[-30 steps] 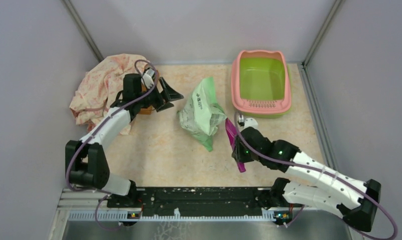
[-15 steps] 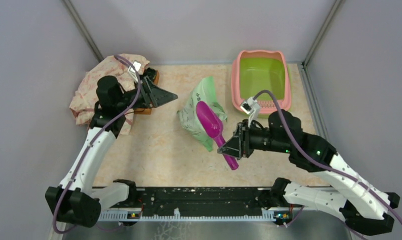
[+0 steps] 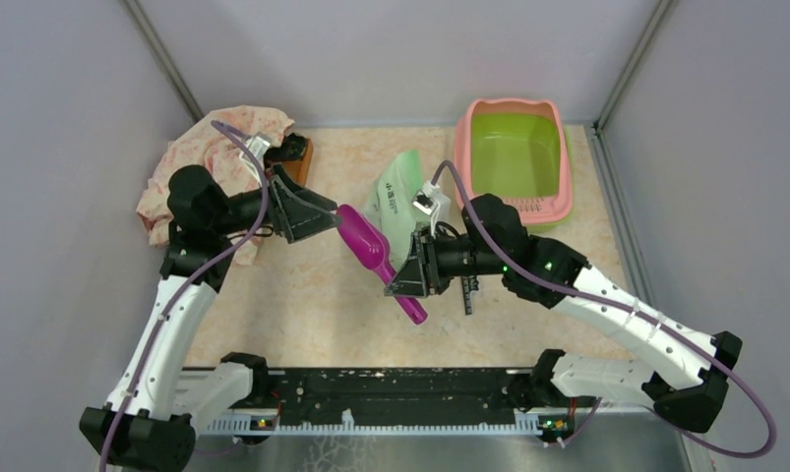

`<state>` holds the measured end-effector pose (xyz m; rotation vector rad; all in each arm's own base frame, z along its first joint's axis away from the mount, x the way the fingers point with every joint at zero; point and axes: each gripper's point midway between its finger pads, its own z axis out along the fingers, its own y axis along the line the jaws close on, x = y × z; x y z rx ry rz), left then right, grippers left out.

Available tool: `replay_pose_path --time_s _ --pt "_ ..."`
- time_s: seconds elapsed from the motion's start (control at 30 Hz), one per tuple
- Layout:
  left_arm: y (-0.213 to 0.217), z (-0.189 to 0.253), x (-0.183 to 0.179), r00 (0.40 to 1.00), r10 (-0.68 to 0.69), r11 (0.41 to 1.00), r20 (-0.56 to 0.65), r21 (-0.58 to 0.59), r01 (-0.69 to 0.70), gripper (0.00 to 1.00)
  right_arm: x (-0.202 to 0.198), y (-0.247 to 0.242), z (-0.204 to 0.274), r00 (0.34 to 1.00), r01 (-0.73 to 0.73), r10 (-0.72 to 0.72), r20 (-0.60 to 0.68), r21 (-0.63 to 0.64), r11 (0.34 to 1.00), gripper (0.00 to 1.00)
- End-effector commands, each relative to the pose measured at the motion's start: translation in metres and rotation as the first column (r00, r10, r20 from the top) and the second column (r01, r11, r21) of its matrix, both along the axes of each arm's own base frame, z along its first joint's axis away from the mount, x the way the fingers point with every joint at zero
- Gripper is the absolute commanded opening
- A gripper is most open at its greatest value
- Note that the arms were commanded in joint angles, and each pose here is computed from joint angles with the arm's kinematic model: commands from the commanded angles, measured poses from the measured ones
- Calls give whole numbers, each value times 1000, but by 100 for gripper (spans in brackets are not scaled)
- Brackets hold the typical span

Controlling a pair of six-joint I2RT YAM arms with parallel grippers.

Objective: Fill the litter box with clean litter
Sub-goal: Pick up the spatula from the center of the board.

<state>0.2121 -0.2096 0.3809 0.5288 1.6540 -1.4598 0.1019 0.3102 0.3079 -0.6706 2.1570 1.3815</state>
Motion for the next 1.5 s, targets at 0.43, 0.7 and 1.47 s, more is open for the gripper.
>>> replay_pose_path --time_s 0.43,0.7,1.47 --pt "-2 -23 2 998 -60 997 -26 38 61 94 3 20 40 994 -66 55 93 124 990 0" --pt "-3 -31 0 994 -104 992 -40 63 107 63 6 27 36 993 -86 76 92 114 990 0" --pt "-5 -33 13 975 -18 995 -220 92 39 0 41 -12 56 942 98 -100 321 24 995 66"
